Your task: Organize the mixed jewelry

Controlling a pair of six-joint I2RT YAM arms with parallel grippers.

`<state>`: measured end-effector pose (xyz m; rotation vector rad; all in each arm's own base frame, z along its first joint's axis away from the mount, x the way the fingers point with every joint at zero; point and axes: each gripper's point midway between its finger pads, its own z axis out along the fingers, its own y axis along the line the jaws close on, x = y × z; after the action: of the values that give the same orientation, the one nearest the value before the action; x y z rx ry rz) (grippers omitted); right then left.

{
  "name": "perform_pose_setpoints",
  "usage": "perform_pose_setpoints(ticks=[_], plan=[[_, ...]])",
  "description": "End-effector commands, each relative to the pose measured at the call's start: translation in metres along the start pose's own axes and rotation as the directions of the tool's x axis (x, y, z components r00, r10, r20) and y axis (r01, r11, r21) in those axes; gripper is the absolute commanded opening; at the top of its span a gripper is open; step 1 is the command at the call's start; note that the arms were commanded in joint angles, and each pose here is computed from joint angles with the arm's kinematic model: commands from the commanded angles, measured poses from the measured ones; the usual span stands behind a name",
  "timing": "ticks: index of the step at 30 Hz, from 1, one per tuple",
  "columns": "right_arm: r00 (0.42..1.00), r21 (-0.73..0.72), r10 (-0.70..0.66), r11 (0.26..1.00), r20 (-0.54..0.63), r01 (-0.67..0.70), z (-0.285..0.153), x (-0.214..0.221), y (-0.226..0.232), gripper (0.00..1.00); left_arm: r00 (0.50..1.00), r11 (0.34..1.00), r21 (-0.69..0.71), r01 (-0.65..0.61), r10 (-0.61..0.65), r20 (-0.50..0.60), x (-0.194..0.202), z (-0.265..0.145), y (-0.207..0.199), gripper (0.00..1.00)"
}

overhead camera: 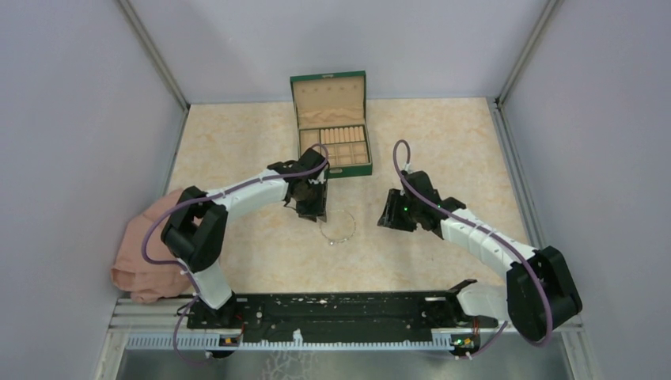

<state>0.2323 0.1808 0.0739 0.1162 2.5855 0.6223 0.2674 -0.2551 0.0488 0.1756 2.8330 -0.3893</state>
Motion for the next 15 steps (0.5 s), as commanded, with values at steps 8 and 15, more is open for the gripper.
perform_pose_setpoints(ticks=[8, 15], plan=[[0.998, 0.012, -0.019, 1.000, 0.058, 0.018, -0.003, -0.022, 0.008, 0.41, 0.994, 1.000, -0.023, 0.019, -0.021, -0.108, 0.044, 0.002, -0.010, 0.41], [0.998, 0.020, -0.056, 0.998, 0.039, 0.055, -0.002, -0.021, 0.007, 0.41, 0.991, 1.000, -0.005, 0.012, -0.013, -0.132, 0.054, 0.000, -0.023, 0.41]])
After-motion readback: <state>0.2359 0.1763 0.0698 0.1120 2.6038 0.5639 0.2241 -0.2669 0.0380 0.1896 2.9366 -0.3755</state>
